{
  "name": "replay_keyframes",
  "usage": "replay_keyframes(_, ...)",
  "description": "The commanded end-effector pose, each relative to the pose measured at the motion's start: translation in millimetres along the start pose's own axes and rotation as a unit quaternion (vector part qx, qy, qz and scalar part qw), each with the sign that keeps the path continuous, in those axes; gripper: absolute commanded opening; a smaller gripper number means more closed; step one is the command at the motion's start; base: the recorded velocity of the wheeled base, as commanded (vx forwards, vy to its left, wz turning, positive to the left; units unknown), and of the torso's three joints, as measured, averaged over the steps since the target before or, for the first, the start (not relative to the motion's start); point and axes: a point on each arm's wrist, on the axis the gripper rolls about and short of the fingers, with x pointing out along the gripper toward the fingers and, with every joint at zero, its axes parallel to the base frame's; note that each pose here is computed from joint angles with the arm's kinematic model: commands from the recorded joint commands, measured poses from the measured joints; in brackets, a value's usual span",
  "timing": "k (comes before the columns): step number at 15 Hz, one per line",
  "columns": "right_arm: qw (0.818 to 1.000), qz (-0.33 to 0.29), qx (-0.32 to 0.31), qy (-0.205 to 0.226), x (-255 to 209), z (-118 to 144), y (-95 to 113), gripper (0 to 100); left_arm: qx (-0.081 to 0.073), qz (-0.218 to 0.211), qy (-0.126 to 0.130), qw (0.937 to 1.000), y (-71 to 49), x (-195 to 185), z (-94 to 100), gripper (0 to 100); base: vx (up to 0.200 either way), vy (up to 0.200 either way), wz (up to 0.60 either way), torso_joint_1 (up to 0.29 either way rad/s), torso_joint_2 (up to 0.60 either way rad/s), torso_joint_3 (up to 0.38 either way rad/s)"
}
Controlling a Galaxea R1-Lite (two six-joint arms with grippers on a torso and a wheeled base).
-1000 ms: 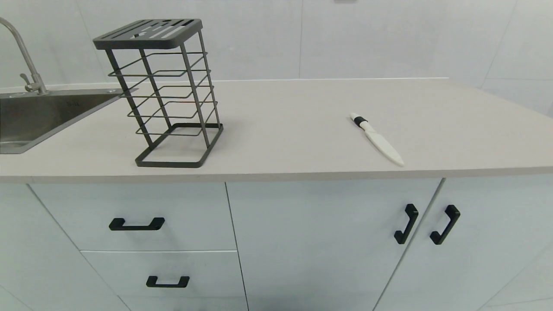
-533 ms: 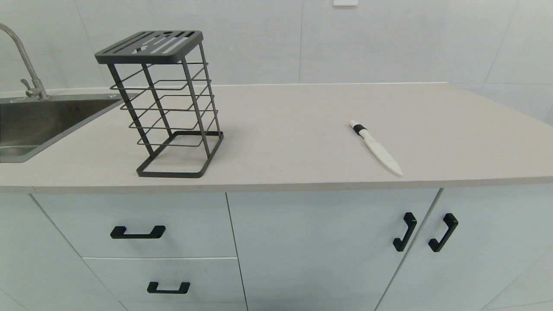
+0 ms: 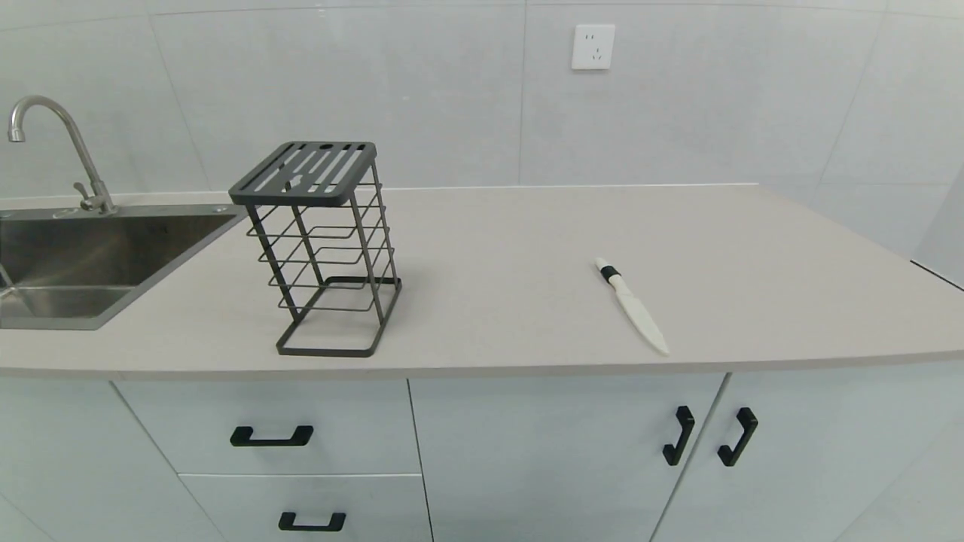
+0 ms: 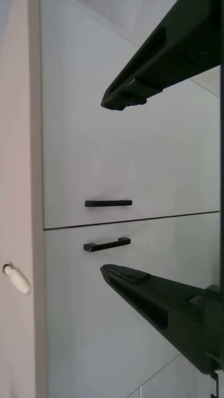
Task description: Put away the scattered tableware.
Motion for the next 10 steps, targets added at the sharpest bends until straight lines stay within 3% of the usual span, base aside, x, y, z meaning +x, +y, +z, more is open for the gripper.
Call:
replay_keyframes(1,1.0,0.0,0.0,0.001,0.0,-0.5,0.0,100,0.0,-0.001,0.001,1.0,0.0,0.1,0.0,100,0.0,0.0,0.0,0.427,-0.49,-0.251)
replay_keyframes(10,1.0,0.0,0.0,0.0,-0.1,-0.1,0.0,100,0.0,0.0,0.001,1.0,0.0,0.1,-0.1,100,0.0,0.0,0.0,0.297,-0.52,-0.249)
